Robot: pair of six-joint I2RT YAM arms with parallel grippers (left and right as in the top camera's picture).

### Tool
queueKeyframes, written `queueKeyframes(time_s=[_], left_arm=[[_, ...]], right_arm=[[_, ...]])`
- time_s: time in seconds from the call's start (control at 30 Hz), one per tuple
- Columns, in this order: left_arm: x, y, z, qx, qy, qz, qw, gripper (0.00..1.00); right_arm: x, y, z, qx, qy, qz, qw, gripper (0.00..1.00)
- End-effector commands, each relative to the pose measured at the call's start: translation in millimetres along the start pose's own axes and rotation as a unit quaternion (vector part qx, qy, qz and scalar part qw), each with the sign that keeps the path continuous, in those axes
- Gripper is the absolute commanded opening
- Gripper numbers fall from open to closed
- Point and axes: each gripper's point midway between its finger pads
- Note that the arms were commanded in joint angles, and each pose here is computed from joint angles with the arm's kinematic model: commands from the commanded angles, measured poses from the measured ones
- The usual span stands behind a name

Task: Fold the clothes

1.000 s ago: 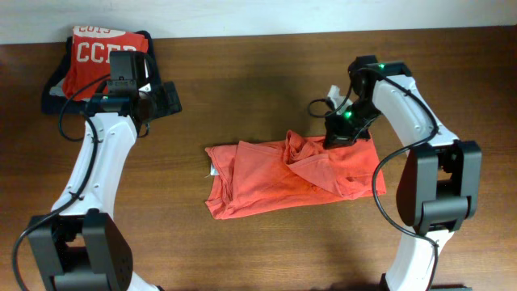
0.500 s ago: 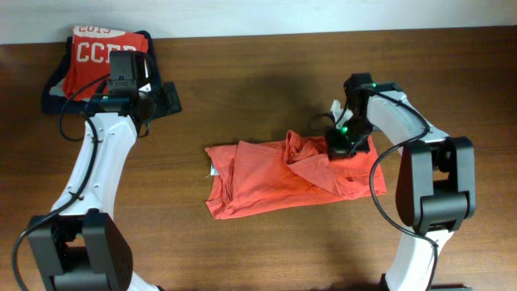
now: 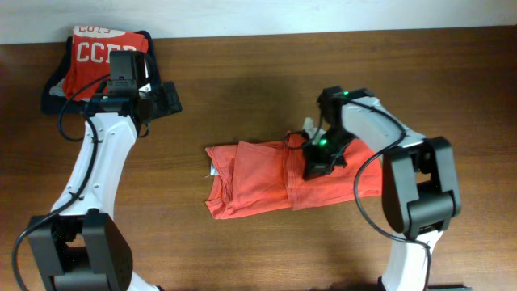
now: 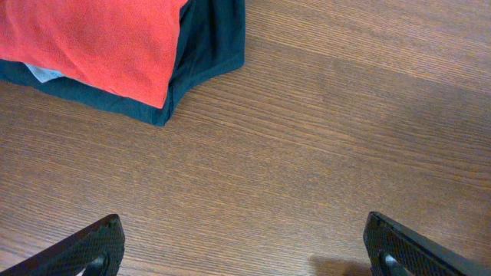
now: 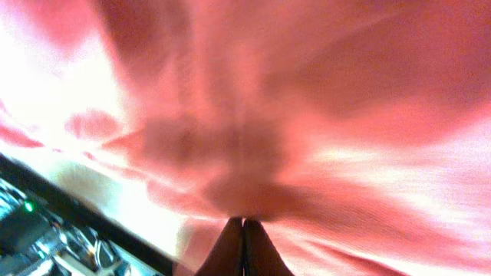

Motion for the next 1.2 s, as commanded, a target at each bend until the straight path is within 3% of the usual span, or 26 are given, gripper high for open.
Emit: queueKeyframes(time_s=[0.0,0.13,0.37,0.57,0.67,0.73,0.93,1.17], left_arm=[[0.0,-3.1,1.6,-0.006,-0.004,-0.003,1.0,0.99],[0.0,-3.0,1.6,-0.006,-0.004,-0.003,1.0,0.99],[0.0,-3.0,1.6,-0.006,-0.004,-0.003,1.0,0.99],[0.0,-3.0,1.6,-0.006,-0.004,-0.003,1.0,0.99],[0.0,-3.1,1.6,-0.006,-0.004,-0.003,1.0,0.99],[0.0,-3.0,1.6,-0.006,-0.004,-0.003,1.0,0.99],[0.0,-3.0,1.6,-0.006,-0.004,-0.003,1.0,0.99],[0.0,-3.0,1.6,-0.006,-0.004,-0.003,1.0,0.99]], right_arm=[[2.0,9.3,6.8,-0.025,0.019,0.01,0.999,0.05],[-12.2,-0.5,-1.5,-0.03,0.053,-0.015,0.998,0.04],[-91.6,-24.8,-19.4,-0.014,0.042,-0.123,0.991,0.09],[-124.9,-14.8,-86.4,0.04,0.07,-0.142,0.987,0.43],[-134.4,-14.4,-117.9,0.076,0.071,-0.163,0.981,0.68],[-137.2,-15.0,-136.9,0.087,0.076,-0.175,0.978,0.74],[-131.7,-17.4,-172.7,0.097,0.072,-0.192,0.974,0.75],[-101.9,-19.5,-185.2,0.073,0.071,-0.173,0.98,0.61]])
Point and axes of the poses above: each gripper's point midway between its finger pads, its own x axis out along the fingers, its own z axis along the line the jaws close on, y = z × x, and after that the axes turned 4 degrees about x, right-handed
